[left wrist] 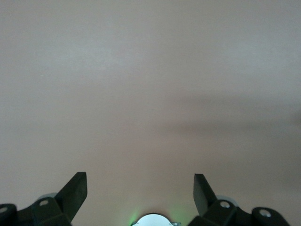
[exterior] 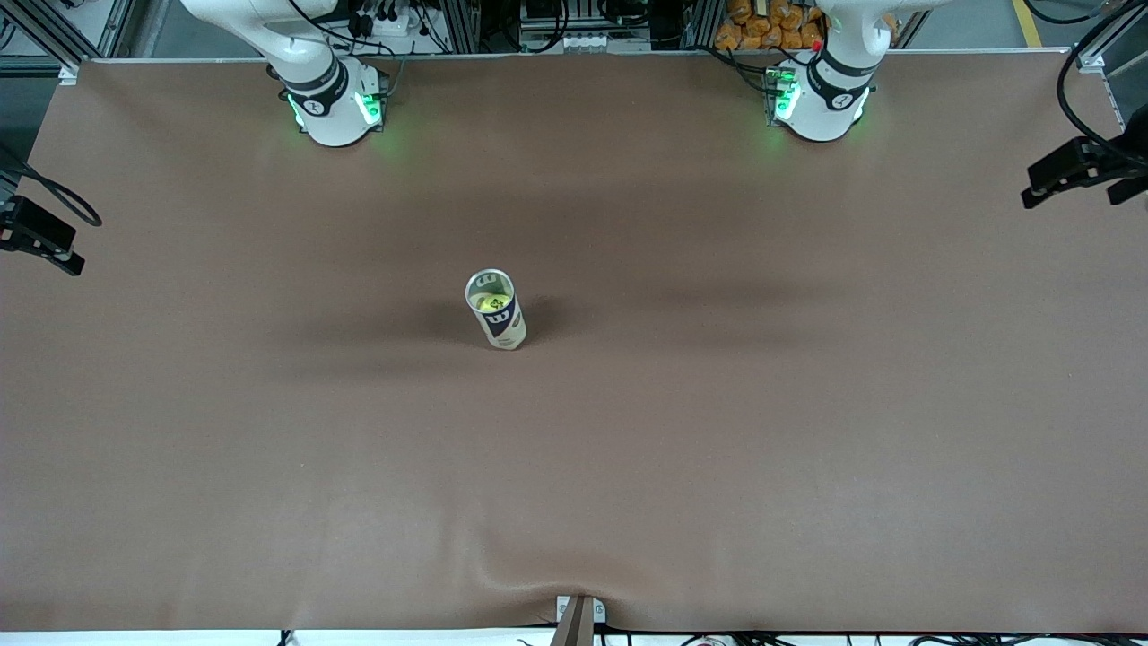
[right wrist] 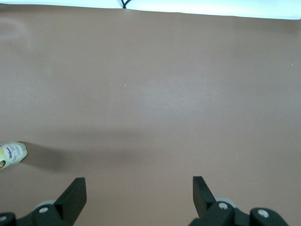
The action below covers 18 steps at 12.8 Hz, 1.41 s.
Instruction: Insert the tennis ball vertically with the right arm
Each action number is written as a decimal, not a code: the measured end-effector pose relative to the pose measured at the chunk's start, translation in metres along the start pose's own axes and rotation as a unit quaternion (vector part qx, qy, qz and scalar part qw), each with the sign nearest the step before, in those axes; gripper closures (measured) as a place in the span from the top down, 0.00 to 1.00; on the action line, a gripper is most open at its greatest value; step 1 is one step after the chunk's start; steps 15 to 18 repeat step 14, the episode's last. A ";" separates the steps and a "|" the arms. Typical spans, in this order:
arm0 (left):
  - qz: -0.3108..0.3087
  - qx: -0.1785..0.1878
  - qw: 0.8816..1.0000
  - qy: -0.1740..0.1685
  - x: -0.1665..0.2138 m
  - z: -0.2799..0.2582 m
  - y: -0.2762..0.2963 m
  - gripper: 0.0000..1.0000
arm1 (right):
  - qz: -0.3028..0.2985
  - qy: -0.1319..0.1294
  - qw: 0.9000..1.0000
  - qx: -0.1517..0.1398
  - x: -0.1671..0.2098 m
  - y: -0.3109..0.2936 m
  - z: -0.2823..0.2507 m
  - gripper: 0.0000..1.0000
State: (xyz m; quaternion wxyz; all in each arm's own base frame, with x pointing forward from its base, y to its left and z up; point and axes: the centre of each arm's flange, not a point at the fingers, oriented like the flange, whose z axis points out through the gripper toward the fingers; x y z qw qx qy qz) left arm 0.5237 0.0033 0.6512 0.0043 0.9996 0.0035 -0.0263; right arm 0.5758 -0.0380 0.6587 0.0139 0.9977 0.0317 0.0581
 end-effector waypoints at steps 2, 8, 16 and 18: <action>0.014 -0.002 1.000 0.001 -0.001 -0.001 0.015 1.00 | -0.006 0.000 1.000 0.001 0.001 -0.007 0.000 1.00; 0.033 0.000 0.999 0.002 -0.003 -0.005 0.035 1.00 | 0.002 -0.016 1.000 0.001 -0.004 0.002 0.003 1.00; 0.042 0.002 0.999 -0.007 -0.006 -0.003 0.047 1.00 | 0.016 -0.036 0.999 0.003 -0.011 0.019 0.005 1.00; 0.042 0.002 0.999 -0.007 -0.006 -0.003 0.047 1.00 | 0.016 -0.036 0.999 0.003 -0.011 0.019 0.005 1.00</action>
